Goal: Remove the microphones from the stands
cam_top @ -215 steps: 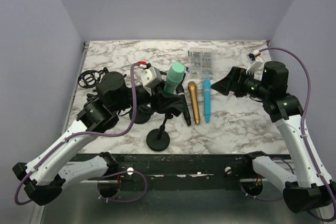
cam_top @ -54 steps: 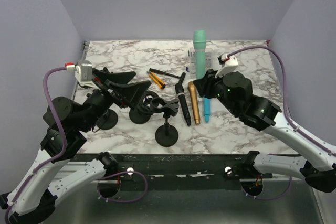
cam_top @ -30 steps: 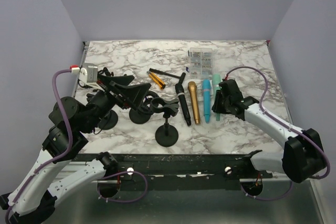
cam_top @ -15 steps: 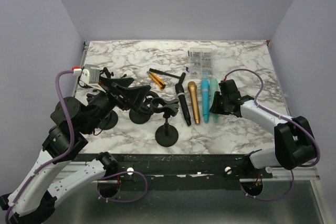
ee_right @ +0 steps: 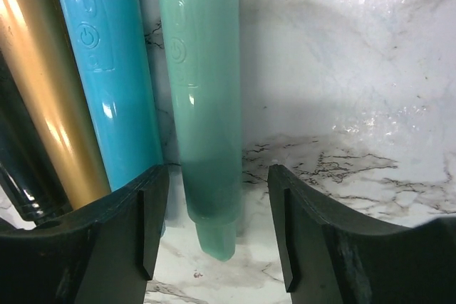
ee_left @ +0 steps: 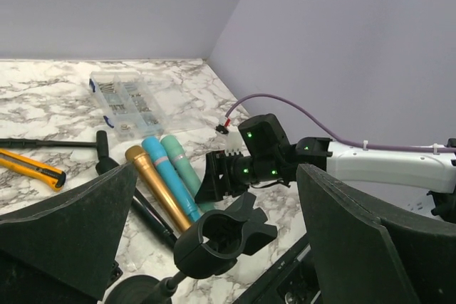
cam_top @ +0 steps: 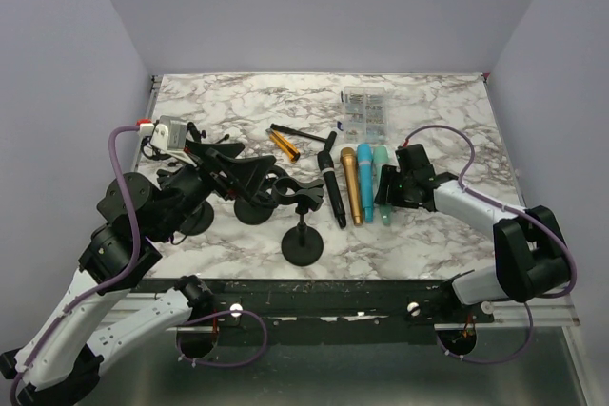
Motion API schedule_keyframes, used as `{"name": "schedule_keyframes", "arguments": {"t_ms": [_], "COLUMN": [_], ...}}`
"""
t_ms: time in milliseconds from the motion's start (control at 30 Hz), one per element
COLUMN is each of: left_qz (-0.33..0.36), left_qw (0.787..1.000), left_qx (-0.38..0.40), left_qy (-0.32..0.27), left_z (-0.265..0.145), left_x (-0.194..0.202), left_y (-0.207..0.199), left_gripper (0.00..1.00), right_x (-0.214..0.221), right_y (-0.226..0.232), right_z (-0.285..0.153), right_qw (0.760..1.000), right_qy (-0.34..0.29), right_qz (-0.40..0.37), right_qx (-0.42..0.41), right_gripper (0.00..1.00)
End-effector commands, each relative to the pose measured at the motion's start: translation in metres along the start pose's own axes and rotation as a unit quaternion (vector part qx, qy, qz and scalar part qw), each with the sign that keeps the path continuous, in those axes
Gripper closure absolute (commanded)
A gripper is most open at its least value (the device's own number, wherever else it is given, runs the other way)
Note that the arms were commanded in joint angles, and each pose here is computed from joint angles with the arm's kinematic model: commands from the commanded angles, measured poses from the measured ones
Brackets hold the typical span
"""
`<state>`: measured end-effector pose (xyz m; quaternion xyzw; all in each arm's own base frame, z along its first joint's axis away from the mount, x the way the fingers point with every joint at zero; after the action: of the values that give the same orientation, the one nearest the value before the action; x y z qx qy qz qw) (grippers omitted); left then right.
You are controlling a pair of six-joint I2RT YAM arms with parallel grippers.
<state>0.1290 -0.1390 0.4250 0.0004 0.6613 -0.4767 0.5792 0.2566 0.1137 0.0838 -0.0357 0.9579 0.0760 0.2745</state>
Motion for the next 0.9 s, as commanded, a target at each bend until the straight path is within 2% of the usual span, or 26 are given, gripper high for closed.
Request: {"name": "schedule_keyframes", "arguments": {"t_ms": [0,300,467,533,600,700,800,867], "left_qz": [0.004,0.025,0.019,0.019,0.019,0.016,0.015,0.014], "left_qw": [1.0,0.998,0.997,0.996,0.996,0.995,0.995,0.995], "left_qx": [-0.014,-0.031,-0.034,-0.031,-0.033,-0.041,-0.043,-0.046], "left_qy": [0.012,0.053,0.073,0.077,0.079,0.084,0.088,0.09], "left_z": [-0.001,-0.003,0.0,0.002,0.003,0.005,0.005,0.004], "left_x": [0.0,0.013,0.023,0.024,0.027,0.03,0.034,0.037], "left_y": [0.002,0.011,0.015,0.015,0.017,0.019,0.023,0.025], "left_gripper": [0.01,0.01,0.02,0.02,0.02,0.02,0.02,0.04], "right_x": [-0.004,-0.04,-0.063,-0.073,-0.08,-0.085,-0.092,-0.094], "right_y": [0.004,0.023,0.049,0.068,0.087,0.108,0.117,0.122], "right_z": [-0.001,-0.051,-0.096,-0.119,-0.142,-0.18,-0.214,-0.231], "right_qw": [1.0,0.995,0.978,0.958,0.928,0.868,0.82,0.803], "right_qy": [-0.004,-0.062,-0.1,-0.115,-0.125,-0.145,-0.185,-0.198], "right_qz": [0.003,-0.01,-0.013,-0.007,0.001,0.007,0.004,-0.009], "right_qx": [-0.02,-0.082,-0.182,-0.263,-0.352,-0.475,-0.541,-0.563], "right_gripper": [0.34,0.14,0.09,0.07,0.06,0.02,0.0,0.0]}}
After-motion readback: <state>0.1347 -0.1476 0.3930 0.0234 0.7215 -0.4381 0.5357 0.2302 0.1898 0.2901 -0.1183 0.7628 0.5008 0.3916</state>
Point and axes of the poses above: each gripper's point midway between its finger pads, its own z axis out along the fingers, its own y axis along the line the jaws close on, x = y × z, the point moved 6 cm from there along -z, back along the fingers, and after that the axes turned 10 degrees about -z, right-handed, at the moved point
